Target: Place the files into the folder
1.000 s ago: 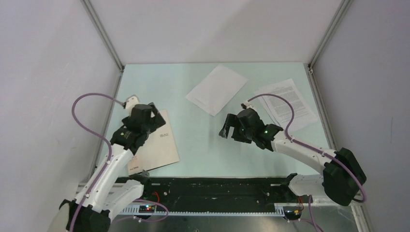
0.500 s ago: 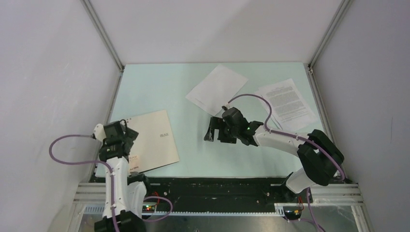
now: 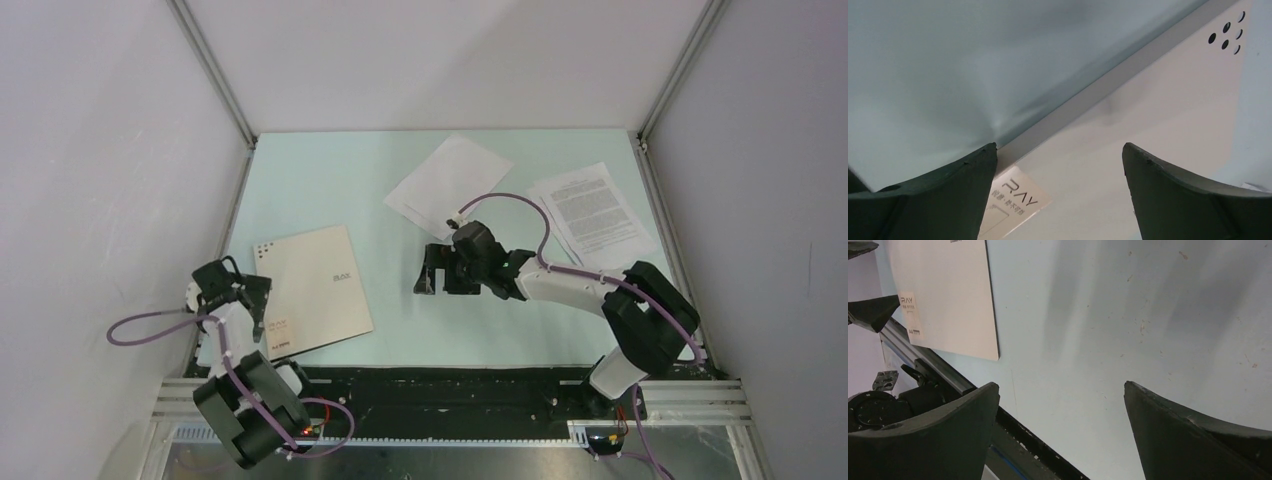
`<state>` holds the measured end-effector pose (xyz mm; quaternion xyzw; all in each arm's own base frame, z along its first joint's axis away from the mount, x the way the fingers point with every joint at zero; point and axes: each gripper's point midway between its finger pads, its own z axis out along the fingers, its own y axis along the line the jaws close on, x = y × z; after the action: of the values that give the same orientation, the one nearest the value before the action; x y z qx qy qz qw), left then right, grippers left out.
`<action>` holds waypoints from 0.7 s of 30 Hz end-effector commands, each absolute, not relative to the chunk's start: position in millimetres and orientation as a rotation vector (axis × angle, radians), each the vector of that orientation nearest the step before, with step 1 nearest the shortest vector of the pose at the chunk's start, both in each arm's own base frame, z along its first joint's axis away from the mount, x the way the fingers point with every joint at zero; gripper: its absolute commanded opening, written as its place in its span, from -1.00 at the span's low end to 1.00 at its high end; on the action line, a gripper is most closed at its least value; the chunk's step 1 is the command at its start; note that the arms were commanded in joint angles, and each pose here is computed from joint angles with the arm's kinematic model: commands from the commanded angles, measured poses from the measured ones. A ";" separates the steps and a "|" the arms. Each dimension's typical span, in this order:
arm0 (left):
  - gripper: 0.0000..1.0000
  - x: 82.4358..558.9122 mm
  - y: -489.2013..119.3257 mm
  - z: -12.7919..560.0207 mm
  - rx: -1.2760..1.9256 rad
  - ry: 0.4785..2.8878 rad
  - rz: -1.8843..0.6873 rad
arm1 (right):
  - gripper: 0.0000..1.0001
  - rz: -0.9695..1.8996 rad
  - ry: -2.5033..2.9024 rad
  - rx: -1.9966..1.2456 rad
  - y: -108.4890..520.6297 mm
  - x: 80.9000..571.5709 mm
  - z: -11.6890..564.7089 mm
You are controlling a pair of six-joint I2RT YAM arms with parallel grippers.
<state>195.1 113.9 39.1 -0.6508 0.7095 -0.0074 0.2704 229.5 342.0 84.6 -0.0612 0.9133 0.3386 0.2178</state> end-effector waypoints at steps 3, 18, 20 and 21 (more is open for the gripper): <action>0.96 229.1 102.4 34.4 -1.693 1.951 -0.220 | 0.99 1.022 2.407 -0.237 363.6 248.3 102.5; 0.96 264.0 52.5 13.1 -1.346 2.365 -0.017 | 1.00 1.010 2.384 -0.247 400.2 291.3 83.5; 0.96 270.7 41.0 14.0 -1.262 2.420 -0.014 | 1.00 1.002 2.389 -0.239 402.1 293.5 77.8; 0.96 269.9 36.6 11.2 -1.225 2.460 -0.004 | 1.00 0.986 2.398 -0.233 401.1 294.5 72.5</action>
<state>278.2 60.3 25.2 -0.4915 0.8363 -0.0159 0.2424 279.1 390.8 67.4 -0.0873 0.8972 0.3583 0.2431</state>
